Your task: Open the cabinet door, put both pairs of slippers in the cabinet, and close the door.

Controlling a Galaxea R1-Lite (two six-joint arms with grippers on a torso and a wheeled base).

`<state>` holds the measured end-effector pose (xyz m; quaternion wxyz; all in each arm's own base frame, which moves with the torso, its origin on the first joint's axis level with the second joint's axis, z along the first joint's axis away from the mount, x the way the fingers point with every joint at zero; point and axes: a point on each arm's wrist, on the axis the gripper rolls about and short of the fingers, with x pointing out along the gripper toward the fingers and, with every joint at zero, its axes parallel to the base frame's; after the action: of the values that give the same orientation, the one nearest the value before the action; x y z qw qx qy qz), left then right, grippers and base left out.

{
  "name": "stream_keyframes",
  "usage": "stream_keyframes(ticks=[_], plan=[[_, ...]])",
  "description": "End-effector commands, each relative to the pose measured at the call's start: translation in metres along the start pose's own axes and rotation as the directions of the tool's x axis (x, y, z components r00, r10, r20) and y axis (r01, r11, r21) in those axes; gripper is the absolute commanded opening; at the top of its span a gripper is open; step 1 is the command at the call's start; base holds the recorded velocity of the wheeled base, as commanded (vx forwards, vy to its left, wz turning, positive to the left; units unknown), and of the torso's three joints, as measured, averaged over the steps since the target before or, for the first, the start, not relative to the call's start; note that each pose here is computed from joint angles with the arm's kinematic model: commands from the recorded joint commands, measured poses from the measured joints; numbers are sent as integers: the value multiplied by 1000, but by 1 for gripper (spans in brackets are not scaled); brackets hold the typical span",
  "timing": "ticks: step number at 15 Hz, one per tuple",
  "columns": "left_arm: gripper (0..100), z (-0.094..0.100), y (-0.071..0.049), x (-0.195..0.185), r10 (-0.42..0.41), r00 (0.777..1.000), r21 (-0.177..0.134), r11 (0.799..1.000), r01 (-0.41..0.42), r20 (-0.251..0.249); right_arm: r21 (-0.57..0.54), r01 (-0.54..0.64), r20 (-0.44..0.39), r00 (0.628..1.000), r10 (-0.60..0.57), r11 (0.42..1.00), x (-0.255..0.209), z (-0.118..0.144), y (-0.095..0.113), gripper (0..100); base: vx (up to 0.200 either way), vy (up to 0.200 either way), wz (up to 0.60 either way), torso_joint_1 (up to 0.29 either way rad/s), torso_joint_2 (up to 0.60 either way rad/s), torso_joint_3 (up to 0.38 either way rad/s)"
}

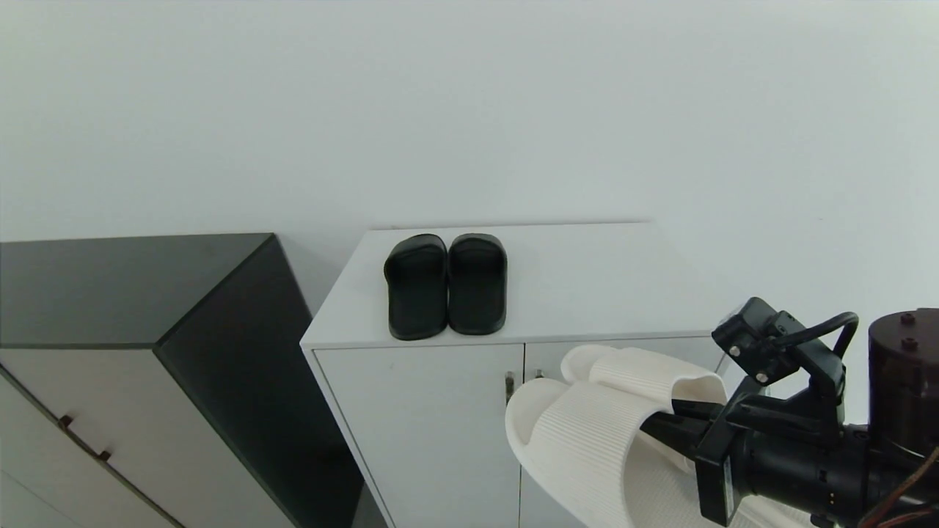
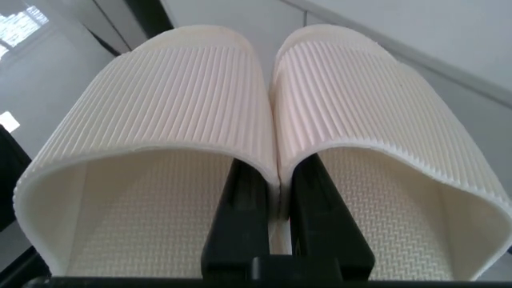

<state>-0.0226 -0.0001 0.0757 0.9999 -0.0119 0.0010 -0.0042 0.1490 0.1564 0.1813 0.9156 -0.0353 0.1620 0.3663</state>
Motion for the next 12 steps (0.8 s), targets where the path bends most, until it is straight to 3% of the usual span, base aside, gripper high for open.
stream_keyframes(ticks=[1, 12], plan=[[0, 0, 0, 0, -1, 1000, -1, 1000, 1, -1, -1, 3, -7, 1000, -3, 1000, 0, -2, 0, 0, -200, 0, 0, 2, 7, 2], [0, 0, 0, 0, -1, 1000, -1, 1000, 1, -1, -8, 4, -85, 996, -5, 1000, 15, -16, 0, 0, 0, 0, 0, 0, 0, 0]])
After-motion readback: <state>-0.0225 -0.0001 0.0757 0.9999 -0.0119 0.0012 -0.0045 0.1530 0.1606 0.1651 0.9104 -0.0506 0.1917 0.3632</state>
